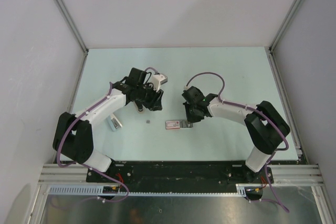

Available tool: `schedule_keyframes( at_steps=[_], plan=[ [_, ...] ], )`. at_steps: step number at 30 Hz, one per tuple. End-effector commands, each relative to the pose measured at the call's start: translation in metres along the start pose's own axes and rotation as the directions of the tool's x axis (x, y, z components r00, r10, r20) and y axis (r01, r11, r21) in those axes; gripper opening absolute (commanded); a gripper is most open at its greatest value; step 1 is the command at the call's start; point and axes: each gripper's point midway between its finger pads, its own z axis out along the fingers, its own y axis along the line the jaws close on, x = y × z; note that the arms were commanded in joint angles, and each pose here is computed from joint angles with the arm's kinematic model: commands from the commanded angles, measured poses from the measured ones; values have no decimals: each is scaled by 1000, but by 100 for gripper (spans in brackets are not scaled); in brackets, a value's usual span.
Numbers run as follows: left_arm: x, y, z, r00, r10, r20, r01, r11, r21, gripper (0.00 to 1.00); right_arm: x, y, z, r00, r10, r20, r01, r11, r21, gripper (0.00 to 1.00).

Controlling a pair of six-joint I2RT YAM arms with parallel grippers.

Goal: Unload the staples from the stapler

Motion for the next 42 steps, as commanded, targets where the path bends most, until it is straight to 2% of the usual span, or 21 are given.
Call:
schedule_keyframes(
  at_steps=[1, 10, 19, 29, 42],
  plan=[
    [-7, -3, -5, 996, 90, 28, -90, 996, 10, 46, -2, 6, 4, 1000, 10, 8, -10, 1000, -16, 5],
    [-7, -3, -4, 995, 92, 27, -93, 996, 10, 46, -3, 10, 6, 1000, 11, 14, -11, 999, -30, 5],
    [-8, -3, -4, 995, 92, 29, -92, 996, 9, 46, -14, 5, -13, 998, 32, 50, -30, 999, -36, 12],
    [-6, -3, -5, 995, 96, 26, -96, 995, 7, 45, -8, -7, -13, 998, 42, 40, -41, 999, -21, 13],
    [-5, -2, -5, 995, 99, 24, -99, 995, 4, 45, -1, 3, -1, 999, 41, 9, -40, 998, -53, 13]
  ],
)
